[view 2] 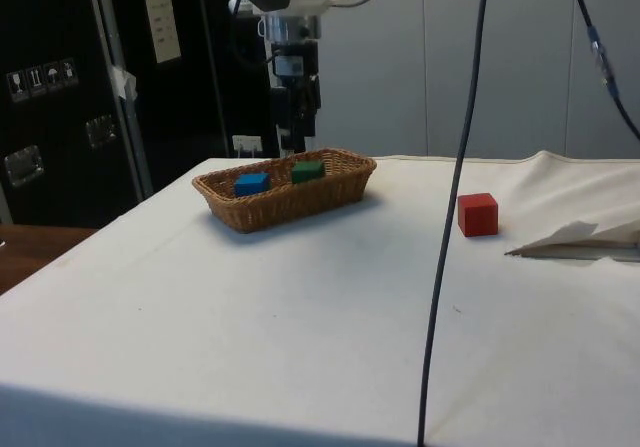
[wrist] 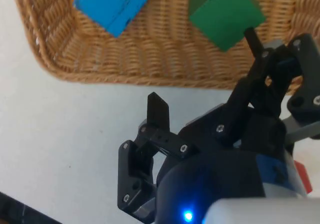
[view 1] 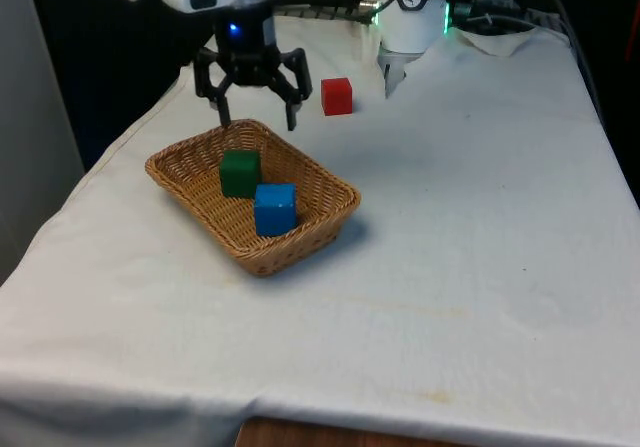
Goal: Pick up exactly two blocks and place them into the basket.
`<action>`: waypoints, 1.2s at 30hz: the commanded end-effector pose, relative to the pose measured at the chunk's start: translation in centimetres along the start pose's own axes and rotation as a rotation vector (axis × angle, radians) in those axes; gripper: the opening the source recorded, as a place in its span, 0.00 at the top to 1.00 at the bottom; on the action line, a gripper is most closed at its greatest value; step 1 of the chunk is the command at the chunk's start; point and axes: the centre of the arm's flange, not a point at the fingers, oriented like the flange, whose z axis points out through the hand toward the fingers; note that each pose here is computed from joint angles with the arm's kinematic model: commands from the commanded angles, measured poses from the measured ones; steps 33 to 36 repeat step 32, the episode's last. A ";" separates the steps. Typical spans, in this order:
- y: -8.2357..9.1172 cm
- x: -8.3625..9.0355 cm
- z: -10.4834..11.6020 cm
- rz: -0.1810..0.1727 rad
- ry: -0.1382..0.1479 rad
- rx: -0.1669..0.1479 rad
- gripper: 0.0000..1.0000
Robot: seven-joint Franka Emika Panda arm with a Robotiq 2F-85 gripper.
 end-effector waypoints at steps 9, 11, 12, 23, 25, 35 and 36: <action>-3.3 -1.0 0.5 -0.010 0.022 0.015 0.00; -3.8 -1.1 0.6 -0.013 0.026 0.019 0.00; -4.1 -1.2 0.7 -0.016 0.027 0.022 0.00; -7.4 -1.8 1.4 -0.046 0.038 0.051 0.00; -8.2 -1.9 1.5 -0.050 0.047 0.047 0.00; -9.9 -2.1 1.8 -0.072 0.052 0.057 0.00; -9.9 -2.1 1.8 -0.072 0.052 0.057 0.00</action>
